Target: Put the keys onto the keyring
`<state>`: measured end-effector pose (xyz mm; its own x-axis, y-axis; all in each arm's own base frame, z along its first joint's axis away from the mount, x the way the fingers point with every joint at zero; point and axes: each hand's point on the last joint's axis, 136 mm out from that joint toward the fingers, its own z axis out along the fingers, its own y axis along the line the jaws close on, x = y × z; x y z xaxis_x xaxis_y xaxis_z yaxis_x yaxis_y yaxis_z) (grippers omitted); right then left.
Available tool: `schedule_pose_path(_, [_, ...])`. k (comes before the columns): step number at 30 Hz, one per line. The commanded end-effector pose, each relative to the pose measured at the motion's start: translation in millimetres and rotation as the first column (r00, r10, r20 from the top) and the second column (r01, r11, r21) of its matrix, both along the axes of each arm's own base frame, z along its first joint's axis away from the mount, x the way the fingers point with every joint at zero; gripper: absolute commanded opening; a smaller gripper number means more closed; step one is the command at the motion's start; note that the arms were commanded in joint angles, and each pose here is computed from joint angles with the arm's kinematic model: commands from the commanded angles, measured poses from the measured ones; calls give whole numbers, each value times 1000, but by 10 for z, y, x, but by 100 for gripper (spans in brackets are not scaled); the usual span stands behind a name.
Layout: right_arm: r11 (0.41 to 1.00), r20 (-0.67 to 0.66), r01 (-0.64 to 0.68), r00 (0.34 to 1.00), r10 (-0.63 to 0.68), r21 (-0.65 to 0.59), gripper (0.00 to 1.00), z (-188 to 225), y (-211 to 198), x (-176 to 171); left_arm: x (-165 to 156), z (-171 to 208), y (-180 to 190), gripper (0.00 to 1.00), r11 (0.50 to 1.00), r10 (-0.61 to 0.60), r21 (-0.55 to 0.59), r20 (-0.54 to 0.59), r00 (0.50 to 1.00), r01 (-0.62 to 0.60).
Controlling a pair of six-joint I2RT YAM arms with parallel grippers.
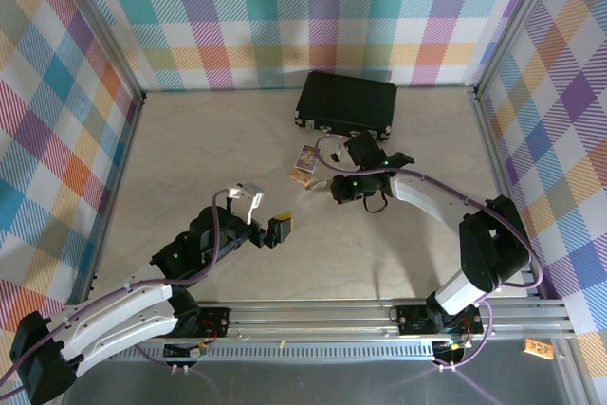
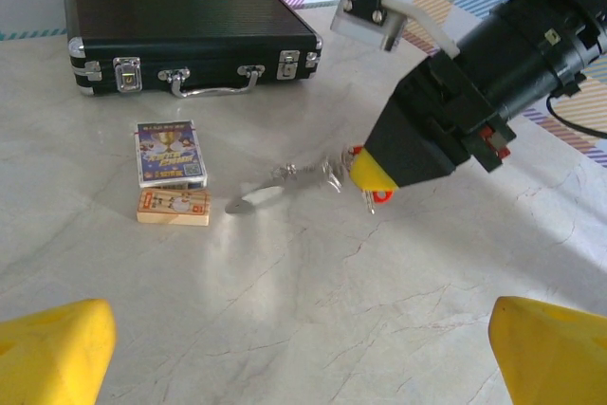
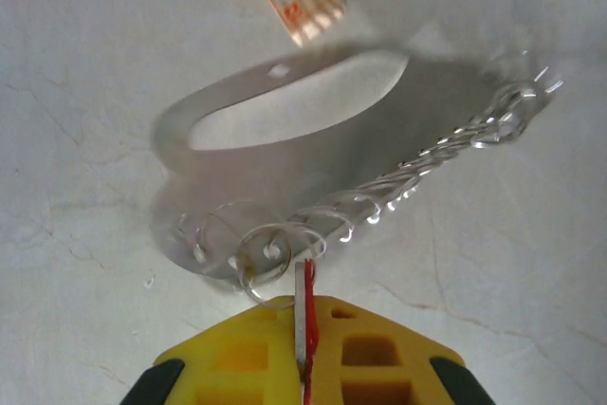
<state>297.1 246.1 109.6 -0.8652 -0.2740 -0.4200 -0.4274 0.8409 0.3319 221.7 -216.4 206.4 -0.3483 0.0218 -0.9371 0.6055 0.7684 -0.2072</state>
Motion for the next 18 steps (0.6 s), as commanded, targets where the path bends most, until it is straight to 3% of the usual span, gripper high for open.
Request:
schedule_pose_path(1, [998,-13,15,1000,-14,64,0,67,43,-56,-7,75,-24,100,999,-6,-42,16,1000,7])
schedule_pose_path(18, [997,-170,33,985,-20,77,0,-334,-1,-437,-3,78,-47,100,999,-12,-45,11,1000,12])
